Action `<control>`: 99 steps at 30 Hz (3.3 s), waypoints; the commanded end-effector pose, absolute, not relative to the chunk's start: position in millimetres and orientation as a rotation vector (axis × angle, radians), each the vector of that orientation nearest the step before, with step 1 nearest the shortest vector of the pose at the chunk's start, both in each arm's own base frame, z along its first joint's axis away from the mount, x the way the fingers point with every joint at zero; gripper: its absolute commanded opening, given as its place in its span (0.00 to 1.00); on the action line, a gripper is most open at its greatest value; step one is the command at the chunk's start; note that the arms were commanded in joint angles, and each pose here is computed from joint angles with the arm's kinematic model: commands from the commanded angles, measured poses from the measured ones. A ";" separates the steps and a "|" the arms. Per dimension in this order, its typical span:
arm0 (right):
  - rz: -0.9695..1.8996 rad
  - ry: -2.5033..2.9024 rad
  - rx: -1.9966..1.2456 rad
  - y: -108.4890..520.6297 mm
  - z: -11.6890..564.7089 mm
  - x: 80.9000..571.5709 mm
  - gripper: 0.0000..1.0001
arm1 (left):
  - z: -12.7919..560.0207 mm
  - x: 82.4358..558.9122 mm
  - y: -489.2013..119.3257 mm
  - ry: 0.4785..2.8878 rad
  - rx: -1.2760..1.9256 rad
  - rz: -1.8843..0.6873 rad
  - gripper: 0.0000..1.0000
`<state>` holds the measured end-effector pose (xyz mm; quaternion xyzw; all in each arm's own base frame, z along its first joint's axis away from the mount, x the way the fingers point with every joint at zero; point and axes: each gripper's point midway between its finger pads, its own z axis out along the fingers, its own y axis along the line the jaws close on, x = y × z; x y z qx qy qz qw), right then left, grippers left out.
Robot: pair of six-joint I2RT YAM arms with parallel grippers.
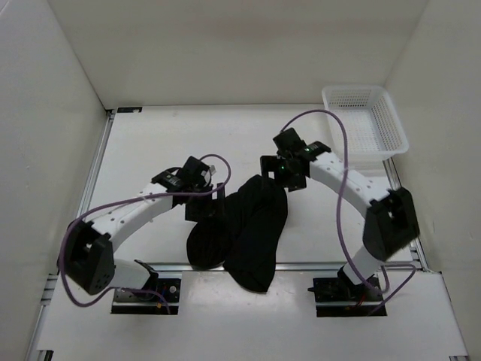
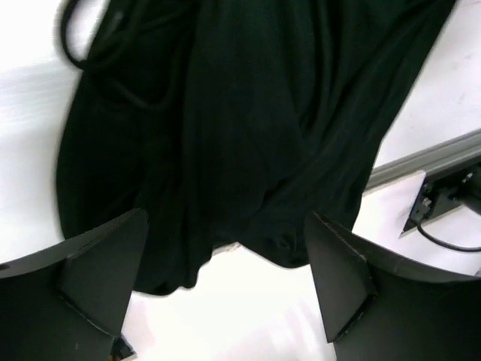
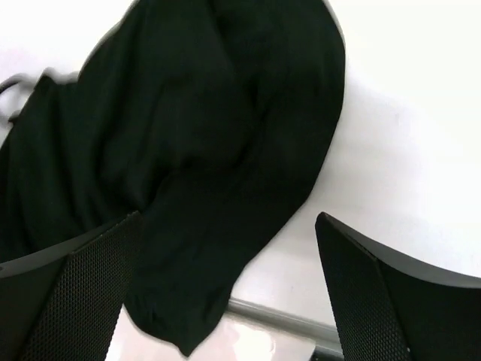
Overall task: Fold and stack the shorts
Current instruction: Flatten the shorts out
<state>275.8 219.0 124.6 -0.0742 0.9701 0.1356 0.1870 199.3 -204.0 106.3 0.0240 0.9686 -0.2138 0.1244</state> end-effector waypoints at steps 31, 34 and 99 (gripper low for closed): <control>0.410 2.114 -0.214 203.9 310.1 352.1 0.02 | 373.9 292.6 -242.0 2.142 0.240 -0.843 0.34; 0.155 2.201 -0.071 143.4 253.6 319.7 0.79 | 319.2 252.3 -271.6 2.288 0.385 -0.918 1.00; 0.482 2.615 0.382 97.4 130.3 228.8 0.82 | 147.0 295.4 -200.6 2.774 0.044 -0.481 0.27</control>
